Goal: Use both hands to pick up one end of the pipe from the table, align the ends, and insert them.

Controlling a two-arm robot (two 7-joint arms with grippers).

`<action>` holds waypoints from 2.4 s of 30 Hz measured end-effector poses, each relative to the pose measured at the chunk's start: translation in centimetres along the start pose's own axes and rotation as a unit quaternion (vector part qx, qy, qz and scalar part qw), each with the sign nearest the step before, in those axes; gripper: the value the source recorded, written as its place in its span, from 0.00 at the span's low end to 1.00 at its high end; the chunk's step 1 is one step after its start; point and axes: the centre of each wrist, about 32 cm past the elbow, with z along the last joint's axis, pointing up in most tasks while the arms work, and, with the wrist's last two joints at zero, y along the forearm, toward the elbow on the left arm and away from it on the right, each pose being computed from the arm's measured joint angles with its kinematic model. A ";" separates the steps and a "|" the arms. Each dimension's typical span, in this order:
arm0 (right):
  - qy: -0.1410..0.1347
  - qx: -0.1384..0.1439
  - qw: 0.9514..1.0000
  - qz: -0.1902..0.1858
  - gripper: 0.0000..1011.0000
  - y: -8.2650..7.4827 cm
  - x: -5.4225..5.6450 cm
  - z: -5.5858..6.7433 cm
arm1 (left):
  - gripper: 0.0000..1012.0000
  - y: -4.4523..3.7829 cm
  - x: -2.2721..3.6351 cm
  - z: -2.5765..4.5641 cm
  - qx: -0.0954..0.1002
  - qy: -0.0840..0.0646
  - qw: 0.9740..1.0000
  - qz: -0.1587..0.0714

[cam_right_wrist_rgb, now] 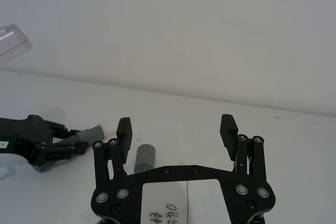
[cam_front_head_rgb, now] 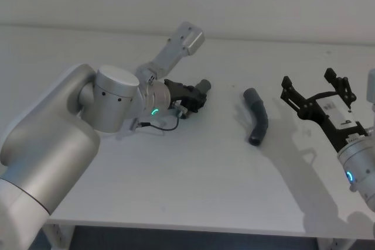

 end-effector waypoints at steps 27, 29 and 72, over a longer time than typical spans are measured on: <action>-0.064 -0.133 0.985 0.088 0.99 1.2 0.0 4.6 | 0.34 0.00 0.00 0.00 0.000 0.000 1.000 0.000; -0.062 -0.142 0.984 0.089 0.99 1.3 -0.1 4.8 | 0.34 0.00 0.00 0.00 0.000 0.000 1.000 0.000; -0.011 -0.233 0.972 0.028 0.99 4.5 -3.3 3.3 | 0.34 0.00 0.00 0.00 0.000 0.000 1.000 0.000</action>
